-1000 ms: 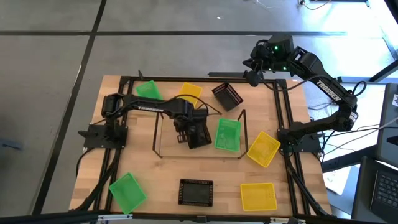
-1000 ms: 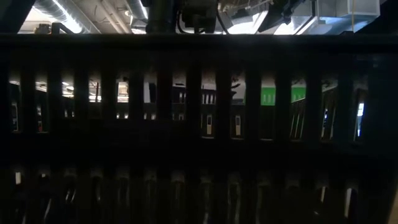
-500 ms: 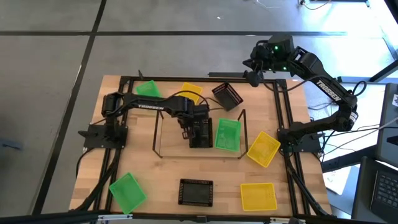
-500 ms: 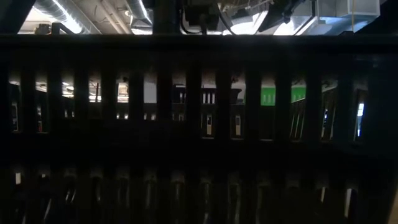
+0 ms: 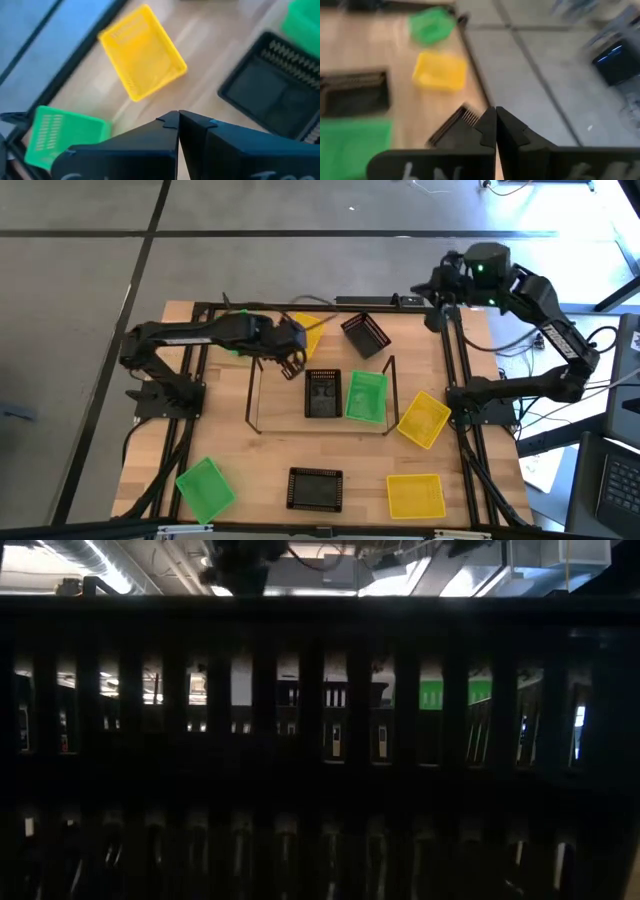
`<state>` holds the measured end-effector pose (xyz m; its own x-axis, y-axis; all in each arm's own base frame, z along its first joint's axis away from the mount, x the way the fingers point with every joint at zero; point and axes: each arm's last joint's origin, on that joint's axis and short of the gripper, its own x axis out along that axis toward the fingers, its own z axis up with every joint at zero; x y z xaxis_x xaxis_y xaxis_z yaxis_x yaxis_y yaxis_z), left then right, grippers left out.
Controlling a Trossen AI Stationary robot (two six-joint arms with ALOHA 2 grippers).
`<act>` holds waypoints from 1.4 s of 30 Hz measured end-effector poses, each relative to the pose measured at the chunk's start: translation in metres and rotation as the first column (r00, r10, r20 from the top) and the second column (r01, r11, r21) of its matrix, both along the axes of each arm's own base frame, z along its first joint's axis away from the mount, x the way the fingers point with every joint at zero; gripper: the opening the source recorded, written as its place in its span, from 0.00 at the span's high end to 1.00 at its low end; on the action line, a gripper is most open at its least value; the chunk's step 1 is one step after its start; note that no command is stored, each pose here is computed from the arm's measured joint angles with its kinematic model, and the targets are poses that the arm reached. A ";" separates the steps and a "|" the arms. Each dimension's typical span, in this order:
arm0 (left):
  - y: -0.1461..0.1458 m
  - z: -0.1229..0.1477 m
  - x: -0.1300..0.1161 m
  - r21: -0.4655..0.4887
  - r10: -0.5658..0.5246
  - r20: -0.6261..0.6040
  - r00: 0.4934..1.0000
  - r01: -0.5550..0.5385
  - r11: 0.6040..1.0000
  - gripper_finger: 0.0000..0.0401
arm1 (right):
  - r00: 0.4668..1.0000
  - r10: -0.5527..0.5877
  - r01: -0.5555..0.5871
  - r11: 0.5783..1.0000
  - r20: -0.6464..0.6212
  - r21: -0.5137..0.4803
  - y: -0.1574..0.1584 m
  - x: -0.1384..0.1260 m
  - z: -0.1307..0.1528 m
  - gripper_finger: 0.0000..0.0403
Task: Stack baskets on shelf by color
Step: Put the top yellow bin on the shelf
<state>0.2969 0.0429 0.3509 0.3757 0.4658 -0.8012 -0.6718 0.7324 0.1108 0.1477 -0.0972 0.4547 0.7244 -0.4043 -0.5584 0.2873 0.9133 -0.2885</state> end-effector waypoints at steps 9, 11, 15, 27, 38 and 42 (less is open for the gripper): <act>0.009 0.026 -0.023 0.029 0.098 0.140 0.985 -0.103 0.994 1.00 | 0.982 0.107 -0.086 0.986 -0.153 0.140 0.027 -0.006 -0.013 1.00; 0.014 0.025 -0.022 0.029 0.086 0.131 0.988 -0.091 0.995 1.00 | 0.983 0.109 -0.086 0.985 -0.147 0.151 0.029 -0.006 -0.013 1.00; 0.028 0.022 -0.014 0.051 0.085 0.134 0.987 -0.093 0.994 1.00 | 0.985 0.114 -0.095 0.985 -0.130 0.141 0.030 -0.004 -0.011 1.00; 0.075 0.004 -0.007 -0.045 0.270 0.150 0.951 -0.266 0.963 0.82 | 0.987 0.111 -0.096 0.987 -0.112 0.130 0.029 -0.003 -0.010 1.00; 0.133 -0.057 0.008 -0.272 0.469 -0.005 0.883 -0.453 0.849 0.81 | 0.991 0.106 -0.097 0.989 -0.080 0.114 0.028 -0.001 -0.007 1.00; 0.147 -0.080 0.014 -0.322 0.473 -0.073 0.878 -0.470 0.822 0.81 | 0.991 0.106 -0.097 0.989 -0.080 0.114 0.028 -0.001 -0.007 1.00</act>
<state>0.3107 0.1897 0.2708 0.1851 0.3068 -0.9336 -0.9442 0.3190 -0.0823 0.1467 -0.0690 0.4474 0.7064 -0.2637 -0.6569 0.1701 0.9641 -0.2042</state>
